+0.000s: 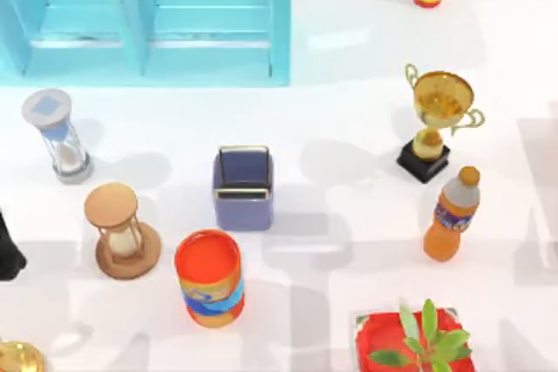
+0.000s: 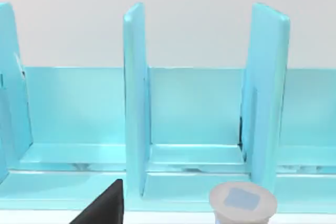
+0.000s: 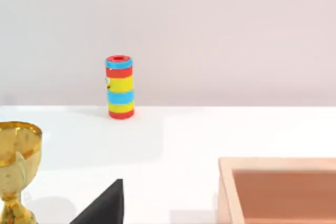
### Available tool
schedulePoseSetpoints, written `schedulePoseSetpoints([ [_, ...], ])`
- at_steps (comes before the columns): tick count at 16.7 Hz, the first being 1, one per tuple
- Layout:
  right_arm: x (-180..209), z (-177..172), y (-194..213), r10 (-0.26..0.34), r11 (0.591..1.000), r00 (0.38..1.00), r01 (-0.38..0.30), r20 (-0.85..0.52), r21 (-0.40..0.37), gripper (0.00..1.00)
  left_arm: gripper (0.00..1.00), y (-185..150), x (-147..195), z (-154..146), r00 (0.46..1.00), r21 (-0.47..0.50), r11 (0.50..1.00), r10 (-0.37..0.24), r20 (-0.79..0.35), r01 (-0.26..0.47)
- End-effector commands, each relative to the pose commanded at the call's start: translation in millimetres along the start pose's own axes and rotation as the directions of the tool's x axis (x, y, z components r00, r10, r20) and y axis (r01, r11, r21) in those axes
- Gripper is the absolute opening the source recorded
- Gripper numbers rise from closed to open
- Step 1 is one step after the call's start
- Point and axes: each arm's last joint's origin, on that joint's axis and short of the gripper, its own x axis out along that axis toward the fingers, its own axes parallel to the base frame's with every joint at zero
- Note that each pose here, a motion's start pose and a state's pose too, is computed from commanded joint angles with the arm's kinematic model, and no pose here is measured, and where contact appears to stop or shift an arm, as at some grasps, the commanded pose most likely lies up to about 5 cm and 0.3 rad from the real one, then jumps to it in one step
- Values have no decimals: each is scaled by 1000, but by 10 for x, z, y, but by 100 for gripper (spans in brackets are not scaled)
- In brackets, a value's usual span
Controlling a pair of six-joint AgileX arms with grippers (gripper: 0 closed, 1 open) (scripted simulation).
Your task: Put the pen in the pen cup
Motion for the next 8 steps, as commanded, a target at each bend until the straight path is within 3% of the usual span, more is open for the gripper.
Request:
schedulePoseSetpoints([
  [1,0,0,0,0,1000,1000,0,0,0,100,100,0,-37,151,998,-1,1000,0,57,0],
  [3,0,0,0,0,1000,1000,0,0,0,100,100,5,-35,162,999,-6,1000,-1,48,1],
  [8,0,0,0,0,1000,1000,0,0,0,100,100,118,27,431,993,-107,994,18,-117,-31],
])
